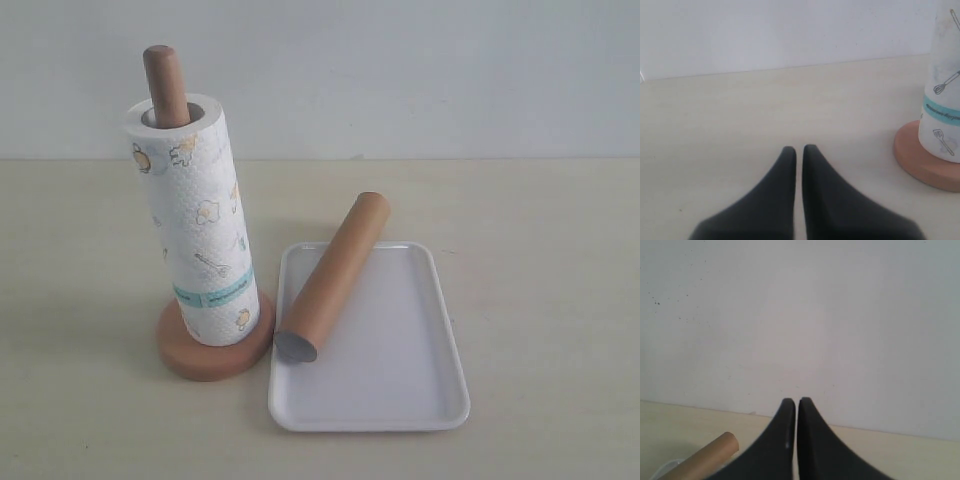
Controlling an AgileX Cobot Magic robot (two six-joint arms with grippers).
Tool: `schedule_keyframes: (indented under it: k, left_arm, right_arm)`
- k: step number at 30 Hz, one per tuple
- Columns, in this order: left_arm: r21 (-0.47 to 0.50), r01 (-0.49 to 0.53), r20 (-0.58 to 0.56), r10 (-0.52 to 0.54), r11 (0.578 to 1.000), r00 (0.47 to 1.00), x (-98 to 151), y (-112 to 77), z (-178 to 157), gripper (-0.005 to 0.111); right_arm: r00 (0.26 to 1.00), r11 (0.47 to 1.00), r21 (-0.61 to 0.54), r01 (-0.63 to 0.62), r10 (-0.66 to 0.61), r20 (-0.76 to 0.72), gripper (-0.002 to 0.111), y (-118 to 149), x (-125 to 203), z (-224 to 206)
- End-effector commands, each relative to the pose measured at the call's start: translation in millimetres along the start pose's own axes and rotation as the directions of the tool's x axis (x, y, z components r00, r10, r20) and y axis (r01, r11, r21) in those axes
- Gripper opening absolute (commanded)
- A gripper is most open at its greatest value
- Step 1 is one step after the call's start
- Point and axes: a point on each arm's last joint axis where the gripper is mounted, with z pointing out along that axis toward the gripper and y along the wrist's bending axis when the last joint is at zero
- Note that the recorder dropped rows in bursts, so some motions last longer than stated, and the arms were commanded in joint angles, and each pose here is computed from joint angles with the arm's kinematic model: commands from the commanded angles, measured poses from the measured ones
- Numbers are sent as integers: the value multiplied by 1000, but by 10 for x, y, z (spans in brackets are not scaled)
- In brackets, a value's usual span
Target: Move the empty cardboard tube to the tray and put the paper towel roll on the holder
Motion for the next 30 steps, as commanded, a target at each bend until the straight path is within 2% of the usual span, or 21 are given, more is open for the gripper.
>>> schedule_keyframes:
  k: [1,3,7,14,18,19,22,30]
  left_arm:
    - [0,0,-1,0,1000,1000,9,-1,1,4]
    - [0,0,-1,0,1000,1000,9,-1,1,4]
    - [0,0,-1,0,1000,1000,9,-1,1,4]
    - [-1,0,1,0,1000,1000,7,-1,1,4]
    - [-1,0,1,0,1000,1000,7,-1,1,4]
    - [-1,0,1,0,1000,1000,7,-1,1,4]
    - [-1,0,1,0,1000,1000,7,-1,1,4]
    - [-1,0,1,0,1000,1000,7,-1,1,4]
  right_arm:
    - [1000,1000,-5,3,-3,-1,1,4,5,-8]
    - [999,1000,-5,12,-12,-49,1,3,48,-10]
    - [969,994,-4,113,-111,-220,1,-10,250,-70]
    - [978,992,84,99,-81,-190,1,-28,728,-143]
    - [980,993,86,80,-63,-189,1,-22,1016,-106]
    - [986,994,92,62,-46,-160,1,-23,990,-101]
    - [976,995,98,10,12,-217,1,-21,1046,-112]
    - [972,982,190,-11,55,-230,1,-66,1063,-123]
